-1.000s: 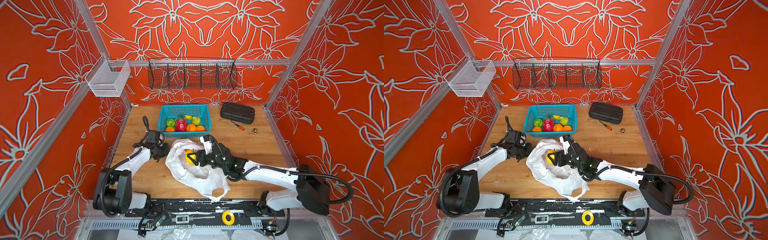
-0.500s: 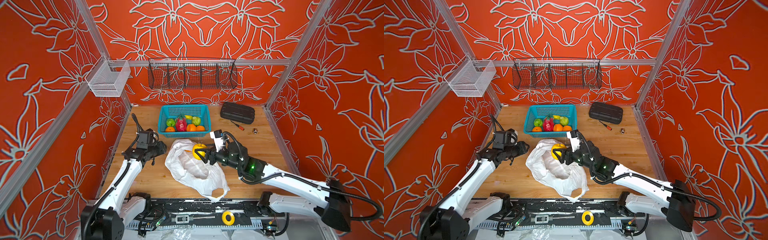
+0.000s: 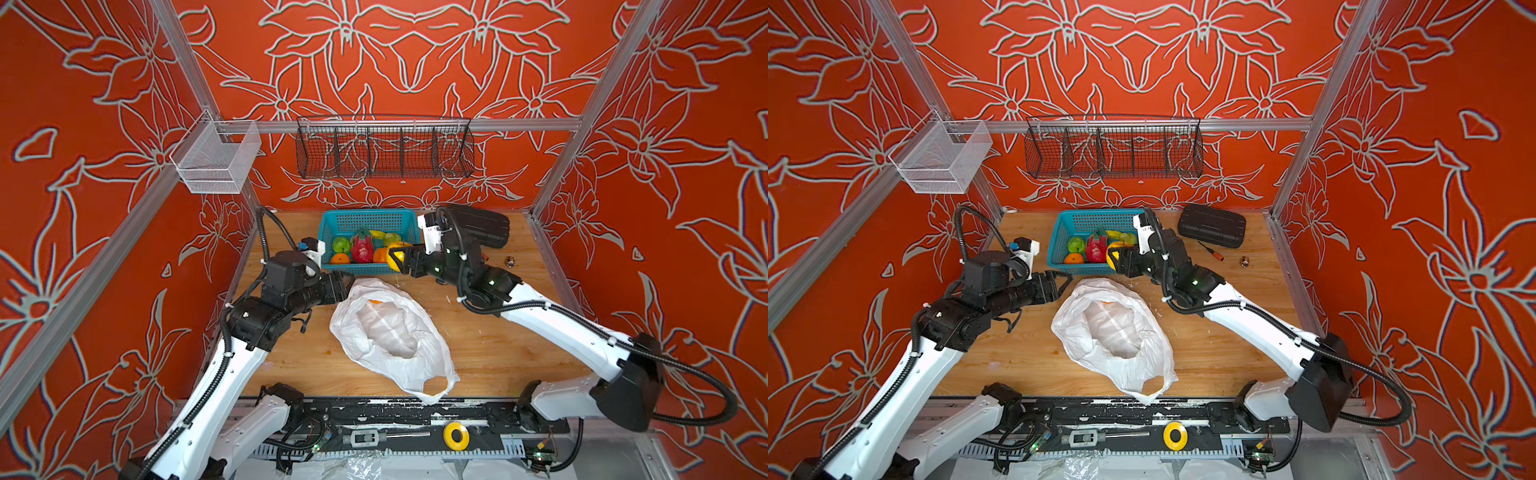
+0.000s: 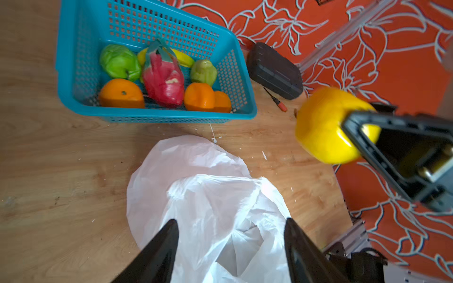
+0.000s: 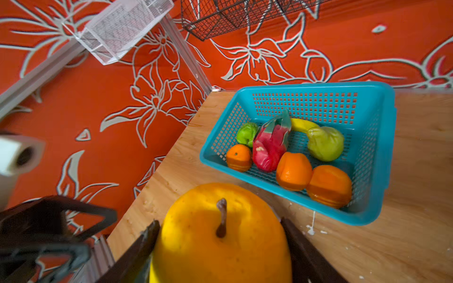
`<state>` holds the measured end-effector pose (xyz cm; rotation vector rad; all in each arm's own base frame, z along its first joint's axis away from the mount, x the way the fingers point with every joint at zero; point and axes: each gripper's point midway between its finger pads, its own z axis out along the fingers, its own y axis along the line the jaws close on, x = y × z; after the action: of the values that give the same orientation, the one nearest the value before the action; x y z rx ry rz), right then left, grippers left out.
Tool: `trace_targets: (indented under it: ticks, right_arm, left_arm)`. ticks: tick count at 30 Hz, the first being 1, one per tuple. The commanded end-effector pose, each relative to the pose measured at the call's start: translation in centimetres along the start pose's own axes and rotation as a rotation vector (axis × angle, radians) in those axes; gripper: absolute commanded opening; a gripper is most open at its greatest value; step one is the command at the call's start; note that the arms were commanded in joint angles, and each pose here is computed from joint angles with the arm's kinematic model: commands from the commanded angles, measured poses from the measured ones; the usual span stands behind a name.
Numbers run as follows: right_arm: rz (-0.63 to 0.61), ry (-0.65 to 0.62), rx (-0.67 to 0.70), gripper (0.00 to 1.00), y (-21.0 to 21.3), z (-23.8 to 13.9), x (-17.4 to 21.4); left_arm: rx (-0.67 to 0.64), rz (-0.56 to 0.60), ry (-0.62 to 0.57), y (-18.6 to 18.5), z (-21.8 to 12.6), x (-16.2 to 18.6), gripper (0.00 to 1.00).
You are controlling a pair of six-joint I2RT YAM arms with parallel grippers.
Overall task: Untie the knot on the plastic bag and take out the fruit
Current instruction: 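Carry the yellow pear to the teal basket with the right gripper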
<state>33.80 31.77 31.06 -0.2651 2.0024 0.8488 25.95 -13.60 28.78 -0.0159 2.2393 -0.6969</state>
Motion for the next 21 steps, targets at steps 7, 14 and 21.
trace_targets:
  ticks: [7,14,21]
  right_arm:
    - [-0.062,0.197,0.122,0.59,-5.0,6.2,1.0]
    - [-0.054,0.24,0.174,0.57,-8.0,11.3,1.3]
    - [-0.041,0.202,0.205,0.57,-9.6,16.5,0.7]
  left_arm:
    - [-0.183,0.12,0.218,3.2,6.2,4.6,0.67]
    - [-0.178,0.059,0.36,5.0,10.3,10.0,0.34]
    - [-0.23,0.039,0.352,6.4,10.3,10.9,0.33]
